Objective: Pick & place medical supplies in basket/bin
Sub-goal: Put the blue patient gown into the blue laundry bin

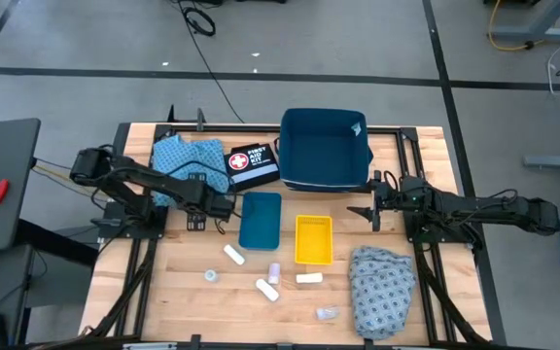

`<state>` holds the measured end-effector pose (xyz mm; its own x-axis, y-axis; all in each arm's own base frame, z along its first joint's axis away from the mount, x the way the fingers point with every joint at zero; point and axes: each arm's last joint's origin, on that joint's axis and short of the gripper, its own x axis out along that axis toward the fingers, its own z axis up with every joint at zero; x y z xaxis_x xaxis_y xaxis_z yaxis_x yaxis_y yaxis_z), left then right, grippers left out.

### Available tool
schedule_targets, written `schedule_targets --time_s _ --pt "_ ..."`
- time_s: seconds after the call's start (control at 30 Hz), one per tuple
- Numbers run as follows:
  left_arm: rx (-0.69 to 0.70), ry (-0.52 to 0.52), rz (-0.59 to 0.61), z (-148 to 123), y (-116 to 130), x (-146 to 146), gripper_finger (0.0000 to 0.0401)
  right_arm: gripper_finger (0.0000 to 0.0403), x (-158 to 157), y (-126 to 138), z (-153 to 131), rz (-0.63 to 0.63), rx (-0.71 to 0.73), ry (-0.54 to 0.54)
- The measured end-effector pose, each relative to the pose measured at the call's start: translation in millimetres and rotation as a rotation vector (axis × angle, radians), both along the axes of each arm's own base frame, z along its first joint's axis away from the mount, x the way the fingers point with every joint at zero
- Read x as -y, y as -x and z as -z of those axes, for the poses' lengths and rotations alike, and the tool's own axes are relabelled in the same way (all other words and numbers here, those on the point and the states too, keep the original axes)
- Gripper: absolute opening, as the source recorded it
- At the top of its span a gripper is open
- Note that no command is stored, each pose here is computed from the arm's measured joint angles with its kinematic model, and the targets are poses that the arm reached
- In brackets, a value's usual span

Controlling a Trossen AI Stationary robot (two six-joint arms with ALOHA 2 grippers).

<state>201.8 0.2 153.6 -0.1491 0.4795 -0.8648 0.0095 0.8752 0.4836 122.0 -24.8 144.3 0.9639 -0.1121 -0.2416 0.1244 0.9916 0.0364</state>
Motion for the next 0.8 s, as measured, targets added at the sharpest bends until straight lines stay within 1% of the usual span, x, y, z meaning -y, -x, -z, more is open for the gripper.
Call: schedule_targets --time_s 0.2,0.37,0.47,0.57,0.63,0.73,0.77,0.8 --pt "-0.086 -0.021 -0.009 14.1 -2.5 -1.1 0.0319 0.0291 0.0 0.0 0.2 0.001 -0.002 -0.004" --pt "-0.171 -0.103 -0.047 30.5 -5.5 -7.7 0.0312 0.0291 0.0 0.1 0.2 0.001 -0.002 -0.004" --pt "-0.242 -0.173 -0.071 41.3 -6.1 -12.8 0.0285 0.0291 0.0 0.0 0.2 0.002 -0.001 -0.009" --pt "-0.298 -0.213 -0.094 51.5 -7.1 -17.7 0.0230 0.0290 0.0 0.1 0.2 0.003 -0.001 -0.011" --pt "-0.333 -0.216 -0.101 58.4 -6.8 -19.5 0.0171 0.0290 0.0 0.1 0.2 0.002 -0.001 -0.011" --pt "-0.379 -0.214 -0.099 63.2 -5.7 -20.3 0.0057 0.0290 0.0 0.1 0.2 0.002 -0.001 -0.011" --pt "-0.379 -0.216 -0.100 62.9 -5.7 -20.0 0.0030 0.0290 0.0 0.1 0.2 0.002 -0.001 -0.011" --pt "-0.374 -0.223 -0.101 62.3 -6.4 -19.2 0.0019 0.0290 0.0 0.1 0.2 0.002 -0.001 -0.010"
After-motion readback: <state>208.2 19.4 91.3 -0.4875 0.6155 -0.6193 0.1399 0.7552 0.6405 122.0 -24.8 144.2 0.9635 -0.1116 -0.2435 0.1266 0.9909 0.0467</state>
